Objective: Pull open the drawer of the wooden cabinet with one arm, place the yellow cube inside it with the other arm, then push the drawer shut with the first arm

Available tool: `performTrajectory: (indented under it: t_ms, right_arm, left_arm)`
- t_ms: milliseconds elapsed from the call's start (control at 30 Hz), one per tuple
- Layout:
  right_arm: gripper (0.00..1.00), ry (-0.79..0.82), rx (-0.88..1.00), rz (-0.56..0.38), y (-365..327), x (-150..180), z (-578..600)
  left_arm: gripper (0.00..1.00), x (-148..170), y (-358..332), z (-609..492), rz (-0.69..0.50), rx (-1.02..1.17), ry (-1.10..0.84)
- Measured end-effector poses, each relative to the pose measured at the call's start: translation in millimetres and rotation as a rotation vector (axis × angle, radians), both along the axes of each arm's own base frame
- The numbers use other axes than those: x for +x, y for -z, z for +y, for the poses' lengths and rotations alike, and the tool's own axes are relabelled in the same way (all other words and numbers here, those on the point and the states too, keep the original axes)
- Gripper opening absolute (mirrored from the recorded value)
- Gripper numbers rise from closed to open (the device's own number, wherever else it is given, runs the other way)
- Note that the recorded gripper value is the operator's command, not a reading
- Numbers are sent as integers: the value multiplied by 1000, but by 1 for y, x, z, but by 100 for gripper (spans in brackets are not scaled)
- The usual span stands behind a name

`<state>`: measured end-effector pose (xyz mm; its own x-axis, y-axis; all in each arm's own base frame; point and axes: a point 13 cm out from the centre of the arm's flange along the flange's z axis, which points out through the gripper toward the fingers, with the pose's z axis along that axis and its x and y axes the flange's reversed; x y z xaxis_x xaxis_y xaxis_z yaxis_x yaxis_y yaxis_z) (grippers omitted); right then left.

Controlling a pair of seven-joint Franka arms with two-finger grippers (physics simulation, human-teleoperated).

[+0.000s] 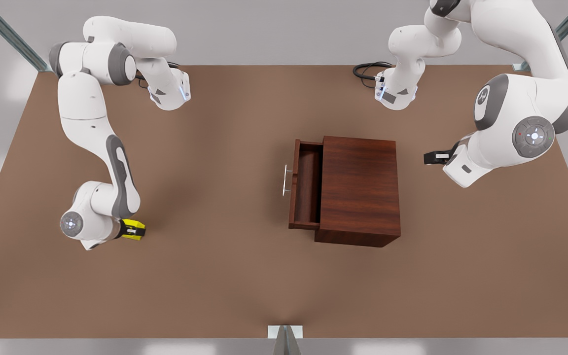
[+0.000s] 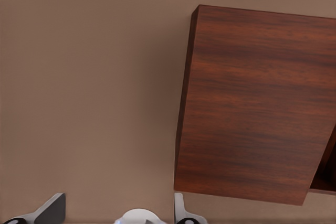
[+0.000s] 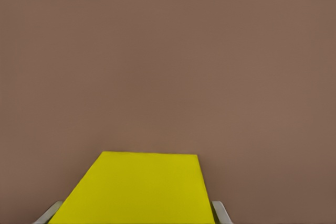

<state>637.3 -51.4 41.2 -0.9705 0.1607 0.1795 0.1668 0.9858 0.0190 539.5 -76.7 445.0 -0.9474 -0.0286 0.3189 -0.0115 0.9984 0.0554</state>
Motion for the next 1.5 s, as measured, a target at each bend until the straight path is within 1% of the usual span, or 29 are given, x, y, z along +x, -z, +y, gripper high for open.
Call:
performTrajectory:
  t_ms: [67,133,167,200,233,267,300,367,467,533,567,633,733,800,833,900,933,967,1100,1300,1500]
  right_arm:
    - [100,-2,-2,-9,2,2,0]
    - [78,-4,-3,-16,3,4,0]
    - [61,-4,-2,-20,3,5,0]
    - [47,-5,1,-24,3,6,1]
    - [35,-6,5,-29,3,7,1]
    - [29,-8,10,-32,3,8,2]
    - [27,-12,16,-36,1,9,4]
    - [27,-28,34,-51,-11,16,13]
    - [27,-109,86,-105,-67,50,56]
    - [27,-232,163,-141,-109,66,129]
    - [27,-317,207,-158,-130,68,181]
    - [27,-530,246,-199,-173,59,290]
    - [27,-895,204,-288,-246,14,432]
    - [27,-1111,151,-341,-267,-18,503]
    - [27,-1194,122,-362,-272,-28,524]
    - [27,-1316,77,-393,-274,-37,546]
    - [27,-1369,62,-403,-270,-40,555]
    - [30,-1420,52,-412,-264,-44,565]
    - [28,-1593,43,-453,-247,-65,609]
    - [26,-1765,62,-507,-233,-93,655]
    - [26,-1844,71,-528,-220,-97,667]
  left_arm:
    - [100,0,0,0,0,-1,4]
    - [100,0,0,0,0,-2,7]
    - [100,0,0,0,0,-3,8]
    - [100,0,0,0,0,-3,10]
    - [100,0,0,0,0,-4,11]
    - [100,0,0,0,0,-4,13]
    - [100,0,0,0,0,-4,14]
    - [100,0,0,-1,1,-5,17]
    - [100,0,1,-1,1,-6,20]
    - [100,0,1,-1,2,-7,23]
    - [100,0,1,-2,2,-7,24]
    - [100,1,2,-2,4,-8,26]
    - [100,1,4,-2,6,-8,28]
    - [100,1,4,-3,7,-9,30]
    - [100,1,4,-3,6,-9,31]
    - [100,1,3,-4,6,-9,33]
    - [100,1,2,-4,5,-10,34]
    - [100,1,2,-4,4,-10,35]
    - [100,1,2,-4,4,-10,36]
    - [100,0,3,-4,8,-10,38]
    - [100,0,6,-5,15,-10,41]
